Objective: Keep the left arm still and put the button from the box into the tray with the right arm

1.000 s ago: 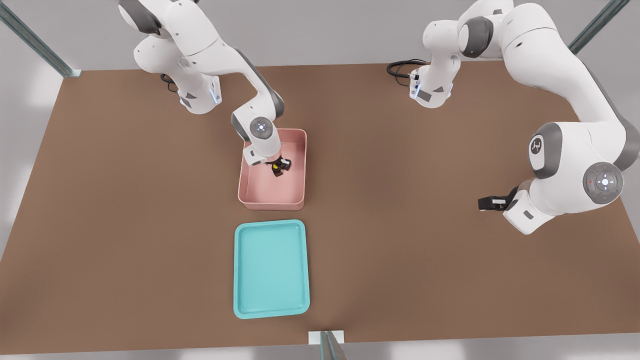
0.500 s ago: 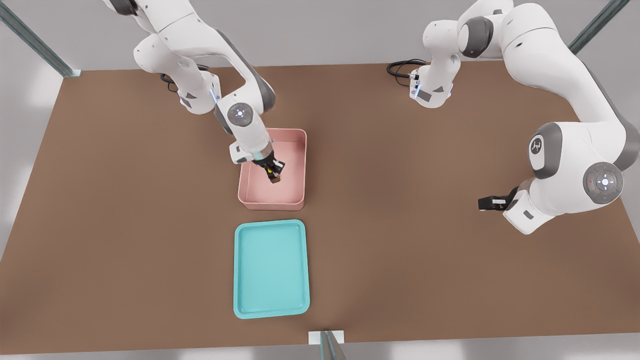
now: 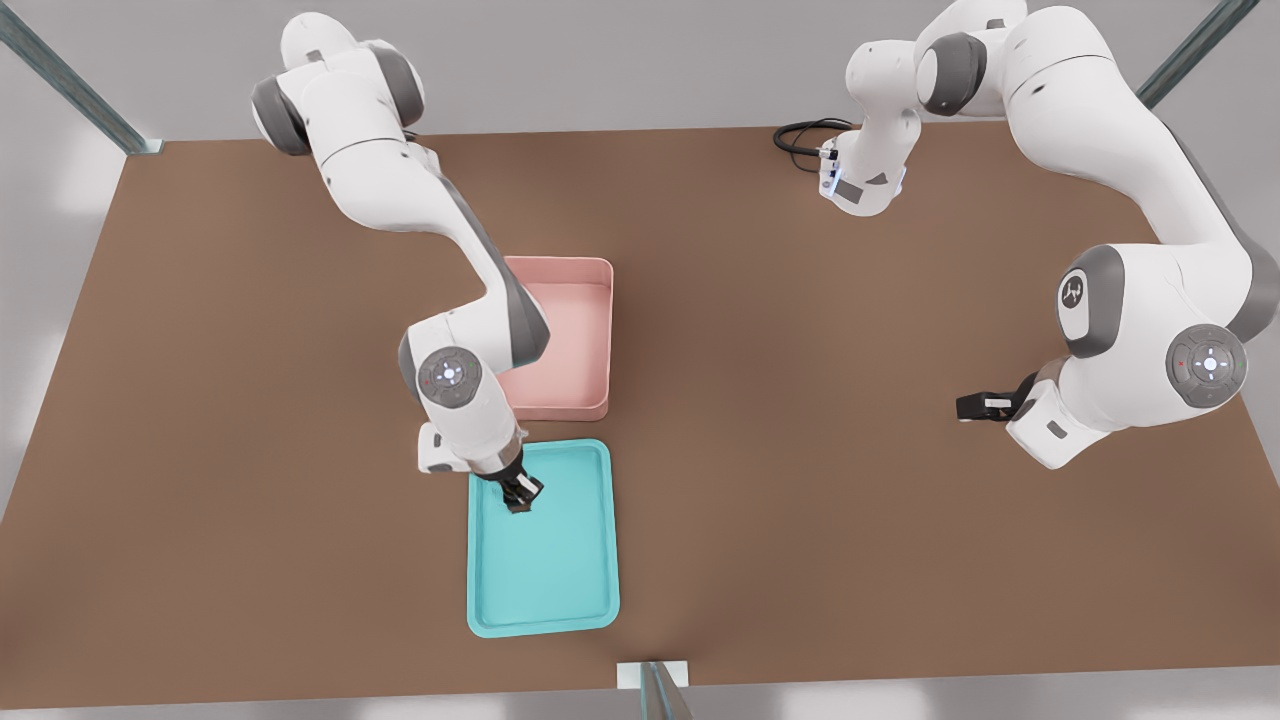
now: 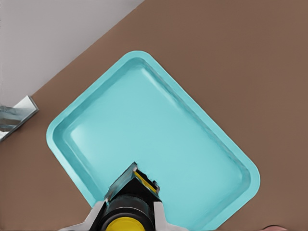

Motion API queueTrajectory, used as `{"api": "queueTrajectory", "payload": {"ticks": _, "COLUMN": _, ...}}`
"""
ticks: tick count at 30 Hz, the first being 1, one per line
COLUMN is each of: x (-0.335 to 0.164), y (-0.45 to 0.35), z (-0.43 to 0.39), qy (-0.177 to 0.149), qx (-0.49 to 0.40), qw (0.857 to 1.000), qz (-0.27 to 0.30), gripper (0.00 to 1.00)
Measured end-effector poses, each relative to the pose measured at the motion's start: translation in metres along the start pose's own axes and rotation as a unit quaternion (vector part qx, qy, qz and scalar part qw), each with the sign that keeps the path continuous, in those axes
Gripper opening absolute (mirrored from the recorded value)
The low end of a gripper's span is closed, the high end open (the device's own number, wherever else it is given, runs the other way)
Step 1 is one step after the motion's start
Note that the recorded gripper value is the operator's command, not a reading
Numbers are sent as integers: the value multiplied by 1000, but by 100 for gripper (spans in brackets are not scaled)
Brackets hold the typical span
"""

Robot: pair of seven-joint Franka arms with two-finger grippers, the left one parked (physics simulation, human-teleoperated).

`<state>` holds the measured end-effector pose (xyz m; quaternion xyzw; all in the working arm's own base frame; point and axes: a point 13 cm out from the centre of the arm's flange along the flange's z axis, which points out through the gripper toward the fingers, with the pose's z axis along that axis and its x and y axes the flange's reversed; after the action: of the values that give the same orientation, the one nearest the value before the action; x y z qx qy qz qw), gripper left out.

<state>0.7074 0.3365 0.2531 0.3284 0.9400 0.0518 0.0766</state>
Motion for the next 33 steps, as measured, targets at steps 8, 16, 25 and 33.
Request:
{"api": "queueTrajectory", "payload": {"ticks": 8, "x": 27, "y": 10, "z": 70, "qy": 28, "qx": 23, "qw": 999, "qz": -3, "gripper": 37}}
{"api": "queueTrajectory", "payload": {"ticks": 16, "x": 12, "y": 6, "z": 70, "qy": 22, "qx": 20, "qw": 999, "qz": 11, "gripper": 100}}
{"api": "queueTrajectory", "payload": {"ticks": 25, "x": -181, "y": -381, "z": -141, "qy": 65, "qx": 97, "qw": 982, "qz": 150, "gripper": 100}}
{"api": "queueTrajectory", "payload": {"ticks": 33, "x": -160, "y": -419, "z": -135, "qy": 112, "qx": 89, "qw": 990, "qz": -5, "gripper": 100}}
